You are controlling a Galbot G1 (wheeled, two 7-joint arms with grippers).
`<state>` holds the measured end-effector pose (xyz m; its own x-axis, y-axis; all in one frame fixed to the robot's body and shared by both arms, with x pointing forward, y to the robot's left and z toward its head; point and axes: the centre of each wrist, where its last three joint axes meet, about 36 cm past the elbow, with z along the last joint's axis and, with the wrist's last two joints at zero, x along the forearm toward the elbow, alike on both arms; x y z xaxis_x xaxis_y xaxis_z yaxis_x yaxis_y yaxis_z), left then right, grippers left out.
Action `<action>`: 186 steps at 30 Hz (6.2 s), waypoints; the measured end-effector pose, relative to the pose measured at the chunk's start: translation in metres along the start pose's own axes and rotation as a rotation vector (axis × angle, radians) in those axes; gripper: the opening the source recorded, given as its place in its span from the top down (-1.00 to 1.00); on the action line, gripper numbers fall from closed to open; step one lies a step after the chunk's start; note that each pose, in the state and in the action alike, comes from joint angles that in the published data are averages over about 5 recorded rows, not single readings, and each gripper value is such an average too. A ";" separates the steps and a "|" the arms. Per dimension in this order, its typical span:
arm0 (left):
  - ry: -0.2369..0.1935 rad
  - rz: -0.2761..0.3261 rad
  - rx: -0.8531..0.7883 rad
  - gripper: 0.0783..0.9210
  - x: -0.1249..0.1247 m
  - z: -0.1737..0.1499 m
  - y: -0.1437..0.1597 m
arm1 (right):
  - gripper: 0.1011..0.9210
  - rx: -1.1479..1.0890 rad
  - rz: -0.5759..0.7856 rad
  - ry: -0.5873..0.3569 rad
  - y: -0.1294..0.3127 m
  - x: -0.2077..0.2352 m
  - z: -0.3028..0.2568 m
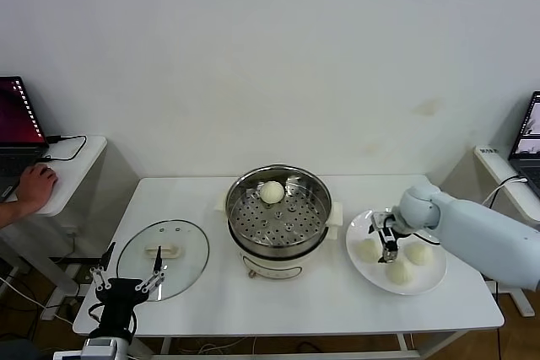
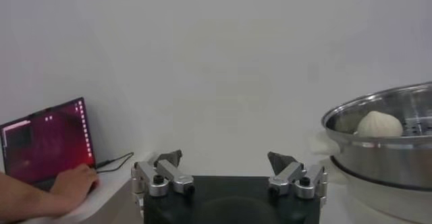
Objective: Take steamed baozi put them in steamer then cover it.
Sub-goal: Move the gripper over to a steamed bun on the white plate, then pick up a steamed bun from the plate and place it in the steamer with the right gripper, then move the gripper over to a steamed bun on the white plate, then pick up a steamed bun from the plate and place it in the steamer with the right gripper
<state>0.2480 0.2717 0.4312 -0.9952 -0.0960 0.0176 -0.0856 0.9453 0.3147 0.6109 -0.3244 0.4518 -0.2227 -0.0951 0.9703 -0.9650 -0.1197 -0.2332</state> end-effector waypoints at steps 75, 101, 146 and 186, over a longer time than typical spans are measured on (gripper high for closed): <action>-0.047 0.002 0.042 -0.77 -0.009 -0.015 -0.005 | -0.08 0.046 0.088 -0.179 -0.103 0.110 -0.303; -0.056 0.011 0.046 -0.77 -0.008 -0.019 -0.007 | -0.76 0.073 0.081 -0.174 -0.107 0.122 -0.298; 0.001 0.021 0.013 -0.77 0.015 -0.011 -0.013 | -0.76 0.087 -0.011 0.052 0.048 0.077 0.056; 0.000 0.021 0.011 -0.77 0.014 -0.011 -0.014 | -0.16 0.032 -0.048 0.027 0.062 0.029 0.053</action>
<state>0.2357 0.2533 0.4371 -0.9968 -0.0761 0.0245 -0.0651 0.9506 0.3036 0.5516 -0.3865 0.4615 -0.1799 -0.0616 0.9818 -0.9700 -0.1547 -0.1874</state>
